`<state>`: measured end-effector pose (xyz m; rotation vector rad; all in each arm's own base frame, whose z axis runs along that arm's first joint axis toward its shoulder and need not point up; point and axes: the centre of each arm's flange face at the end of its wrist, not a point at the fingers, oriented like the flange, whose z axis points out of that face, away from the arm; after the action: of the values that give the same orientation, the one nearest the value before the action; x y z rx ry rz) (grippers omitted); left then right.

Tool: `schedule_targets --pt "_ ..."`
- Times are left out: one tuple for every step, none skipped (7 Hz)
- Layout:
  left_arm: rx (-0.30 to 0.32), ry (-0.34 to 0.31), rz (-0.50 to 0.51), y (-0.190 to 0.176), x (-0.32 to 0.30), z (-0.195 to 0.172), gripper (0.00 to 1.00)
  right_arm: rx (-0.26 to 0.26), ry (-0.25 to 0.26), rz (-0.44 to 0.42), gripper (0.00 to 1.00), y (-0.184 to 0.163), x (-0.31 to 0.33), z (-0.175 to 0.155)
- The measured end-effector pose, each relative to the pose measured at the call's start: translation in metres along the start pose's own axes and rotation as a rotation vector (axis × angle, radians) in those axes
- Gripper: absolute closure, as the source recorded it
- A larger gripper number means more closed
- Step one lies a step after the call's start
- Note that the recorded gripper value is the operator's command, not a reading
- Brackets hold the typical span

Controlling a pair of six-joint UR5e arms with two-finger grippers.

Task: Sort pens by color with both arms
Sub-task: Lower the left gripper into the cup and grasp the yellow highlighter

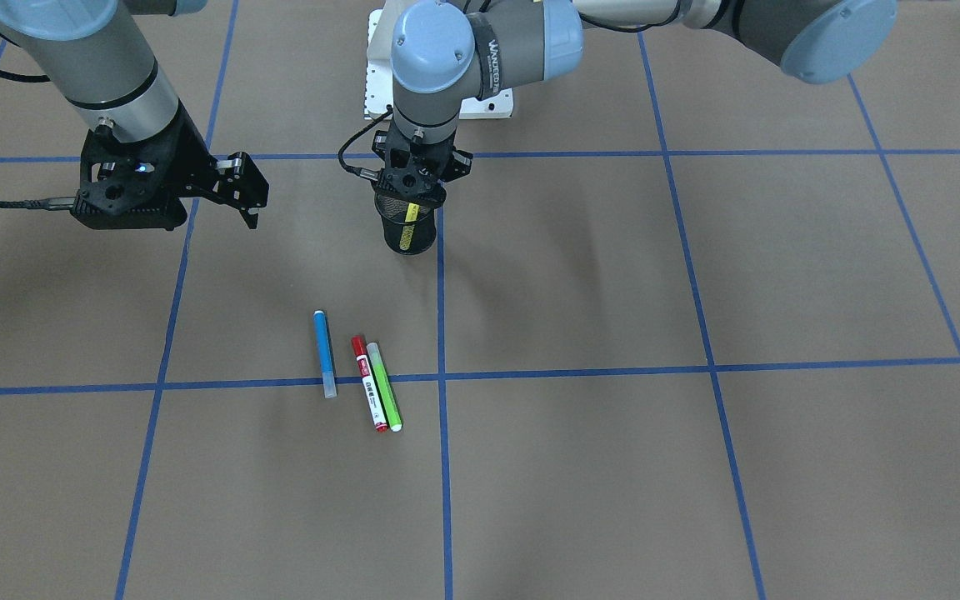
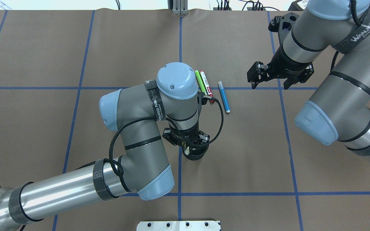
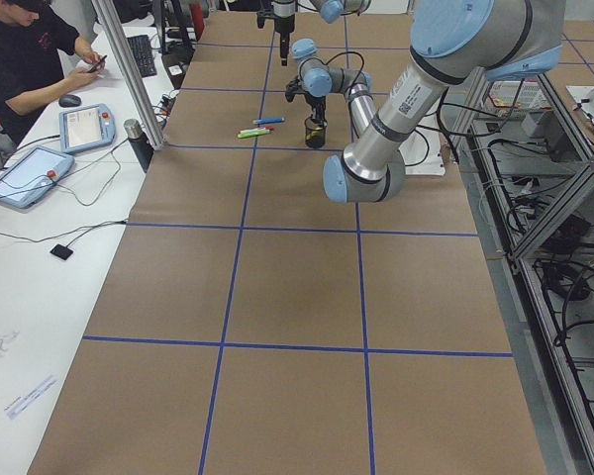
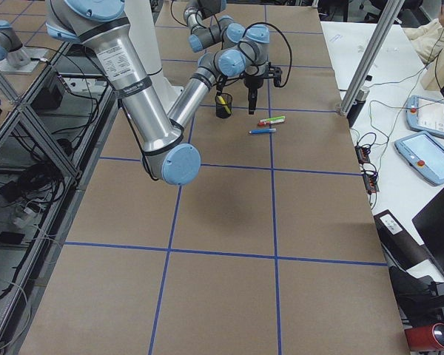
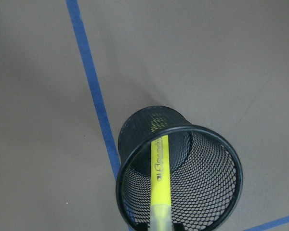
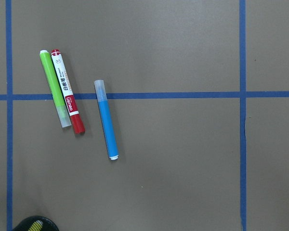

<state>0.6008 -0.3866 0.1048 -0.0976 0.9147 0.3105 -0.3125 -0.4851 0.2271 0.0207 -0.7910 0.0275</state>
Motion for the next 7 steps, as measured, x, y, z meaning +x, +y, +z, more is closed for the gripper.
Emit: schedule_targets --pt "-0.001 -0.001 -0.001 0.000 -0.001 0.001 0.73 0.000 -0.001 0.001 0.00 0.000 0.000 0.000" --pt "-0.003 -0.004 -0.003 0.000 -0.003 0.003 0.73 -0.001 -0.001 0.002 0.00 -0.001 0.001 0.000" --pt "-0.004 -0.005 -0.004 0.000 -0.005 0.004 0.73 -0.001 -0.001 0.002 0.00 -0.001 0.001 0.000" --pt "-0.003 -0.003 -0.002 0.001 -0.004 0.003 0.74 -0.001 -0.001 0.002 0.00 -0.001 0.001 0.000" --pt "-0.001 0.001 0.000 0.001 -0.002 0.000 0.75 -0.001 -0.002 0.002 0.00 -0.001 0.001 -0.001" --pt "0.002 0.006 0.003 0.002 0.000 -0.003 0.77 -0.002 -0.002 0.002 0.00 -0.001 0.001 -0.001" --pt "0.004 0.011 0.006 0.004 0.001 -0.006 0.79 -0.003 -0.002 0.003 0.00 -0.001 0.001 -0.001"
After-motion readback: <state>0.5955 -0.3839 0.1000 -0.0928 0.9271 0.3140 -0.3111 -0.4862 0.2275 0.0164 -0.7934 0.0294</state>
